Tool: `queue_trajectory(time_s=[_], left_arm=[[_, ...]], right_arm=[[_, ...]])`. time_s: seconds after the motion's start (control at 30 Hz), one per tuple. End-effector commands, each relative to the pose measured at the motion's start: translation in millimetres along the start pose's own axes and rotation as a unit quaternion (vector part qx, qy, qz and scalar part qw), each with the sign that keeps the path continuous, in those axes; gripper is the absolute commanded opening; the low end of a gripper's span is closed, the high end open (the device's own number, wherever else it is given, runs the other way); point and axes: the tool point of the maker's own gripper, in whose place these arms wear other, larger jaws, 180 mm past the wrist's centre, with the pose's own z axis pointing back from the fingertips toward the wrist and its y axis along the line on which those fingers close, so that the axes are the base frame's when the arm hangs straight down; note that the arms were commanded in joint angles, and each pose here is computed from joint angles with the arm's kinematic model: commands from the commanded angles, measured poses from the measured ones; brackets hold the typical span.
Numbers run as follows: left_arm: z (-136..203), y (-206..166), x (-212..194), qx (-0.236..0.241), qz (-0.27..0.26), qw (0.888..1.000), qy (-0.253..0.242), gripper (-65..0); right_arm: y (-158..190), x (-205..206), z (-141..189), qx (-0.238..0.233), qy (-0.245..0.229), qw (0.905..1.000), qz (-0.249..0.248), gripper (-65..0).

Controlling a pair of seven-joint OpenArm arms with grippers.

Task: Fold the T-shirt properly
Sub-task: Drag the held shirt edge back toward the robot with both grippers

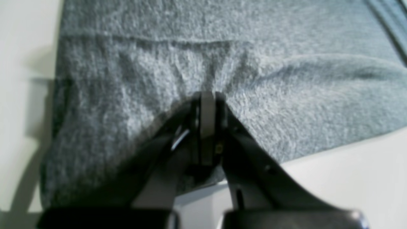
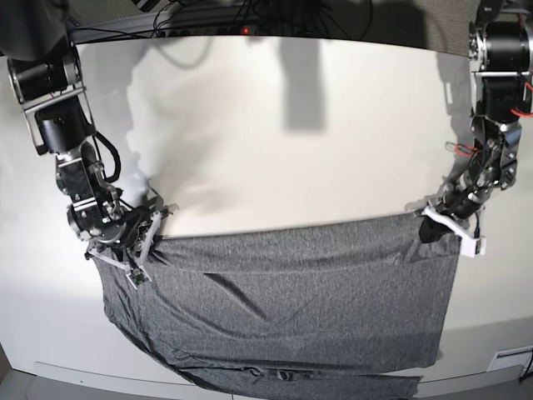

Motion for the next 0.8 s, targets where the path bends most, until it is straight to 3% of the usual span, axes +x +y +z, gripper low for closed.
queue_trajectory(time_s=[0.0,0.13,0.27,0.4,0.63,0.77], left_arm=[[6,11,-4,0.009,-0.010,1.000,0.020,-65.0],[19,14,-29,-0.009,-0.009,0.999,0.043,-65.0],[29,15,-55,-0.014,-0.007,0.997,0.070,-65.0],[43,12,-74,-0.018,-0.018,0.996,0.083,-65.0],[85,-5,-78,-0.051,-0.031,0.995,0.074,-65.0],[109,-5,-84,-0.033,-0.056,0.994,0.083,-65.0]], right_arm=[[-3,-23,5,0.001,0.040,0.9992,0.005,-65.0],[11,-34,18,0.023,0.027,0.9994,0.002,-65.0],[30,-54,33,0.040,0.044,0.9980,0.019,-65.0],[39,-75,44,0.033,0.051,0.9981,0.007,-65.0],[56,-105,71,0.037,0.044,0.9980,-0.027,-65.0],[72,-119,91,0.043,0.039,0.9978,-0.032,-65.0]])
